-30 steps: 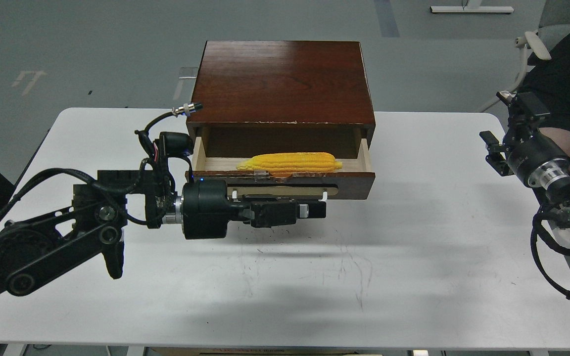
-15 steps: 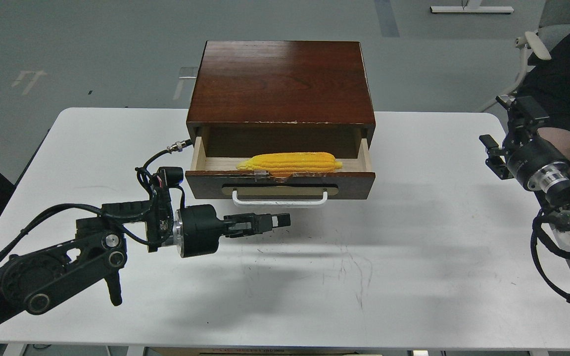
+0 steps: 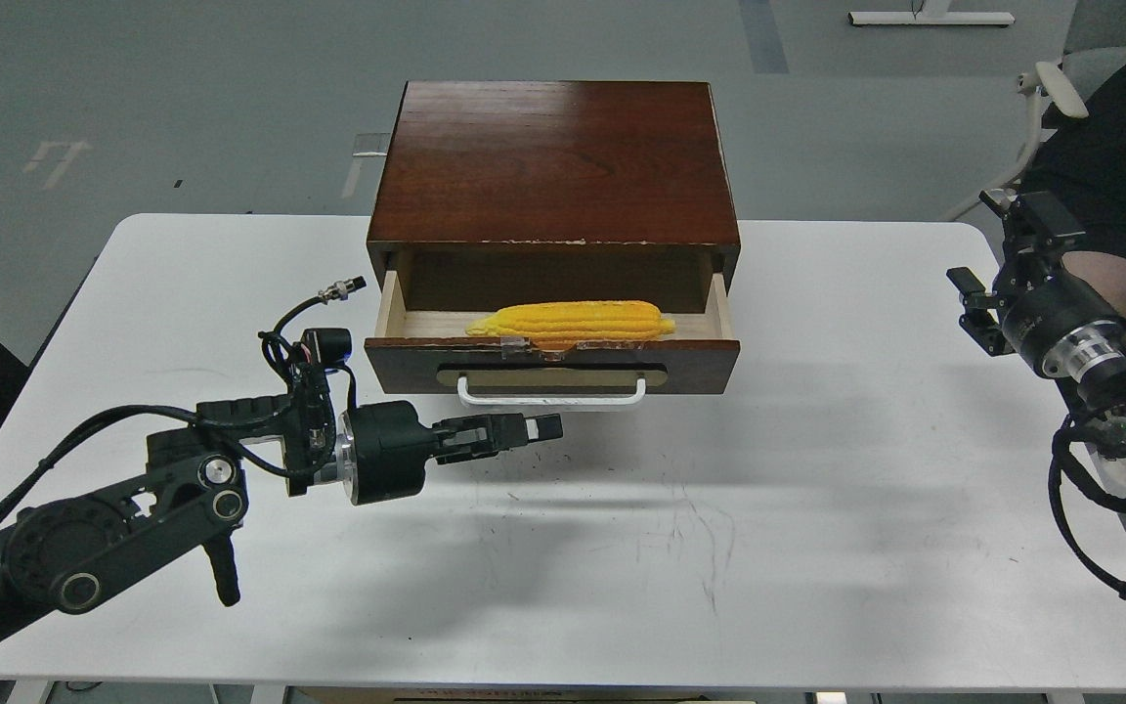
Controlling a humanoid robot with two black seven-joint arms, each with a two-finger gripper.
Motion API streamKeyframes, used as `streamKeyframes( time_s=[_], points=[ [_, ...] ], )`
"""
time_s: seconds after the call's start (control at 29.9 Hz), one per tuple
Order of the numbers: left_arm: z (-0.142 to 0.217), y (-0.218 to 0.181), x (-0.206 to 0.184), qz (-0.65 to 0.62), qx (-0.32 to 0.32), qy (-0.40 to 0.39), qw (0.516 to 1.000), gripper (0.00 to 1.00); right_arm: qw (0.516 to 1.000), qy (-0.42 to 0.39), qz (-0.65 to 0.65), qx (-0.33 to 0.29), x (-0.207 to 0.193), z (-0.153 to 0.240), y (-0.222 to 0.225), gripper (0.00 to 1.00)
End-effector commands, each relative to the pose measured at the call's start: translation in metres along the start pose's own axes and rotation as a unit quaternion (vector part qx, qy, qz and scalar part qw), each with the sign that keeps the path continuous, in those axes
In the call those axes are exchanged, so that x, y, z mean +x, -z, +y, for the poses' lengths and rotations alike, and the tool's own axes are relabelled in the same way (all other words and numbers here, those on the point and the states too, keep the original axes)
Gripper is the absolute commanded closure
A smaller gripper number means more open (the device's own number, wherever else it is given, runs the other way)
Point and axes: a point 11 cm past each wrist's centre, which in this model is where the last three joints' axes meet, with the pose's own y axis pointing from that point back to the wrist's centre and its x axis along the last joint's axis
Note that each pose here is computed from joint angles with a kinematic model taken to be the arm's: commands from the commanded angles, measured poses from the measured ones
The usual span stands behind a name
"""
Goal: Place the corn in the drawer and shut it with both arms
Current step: 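Bring the left gripper down to the front of the drawer handle, then push the drawer front with the left gripper into the box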
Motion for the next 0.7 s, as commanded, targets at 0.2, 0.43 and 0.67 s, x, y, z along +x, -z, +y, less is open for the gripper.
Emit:
streamKeyframes(
  time_s=[0.2, 0.43, 0.67],
  points=[
    [0.001, -0.002, 0.004, 0.004, -0.005, -0.008, 1.0, 1.0, 1.0, -0.001, 0.0, -0.004, 0.0, 0.002, -0.003, 0.0],
    [0.005, 0.0, 0.01, 0.007, -0.002, -0.016, 1.0, 1.0, 1.0, -0.001, 0.0, -0.005, 0.001, 0.002, -0.005, 0.0],
    [0.007, 0.004, 0.01, 0.01, 0.003, -0.016, 1.0, 1.0, 1.0, -0.001, 0.0, -0.005, 0.001, 0.002, -0.005, 0.0]
  ],
)
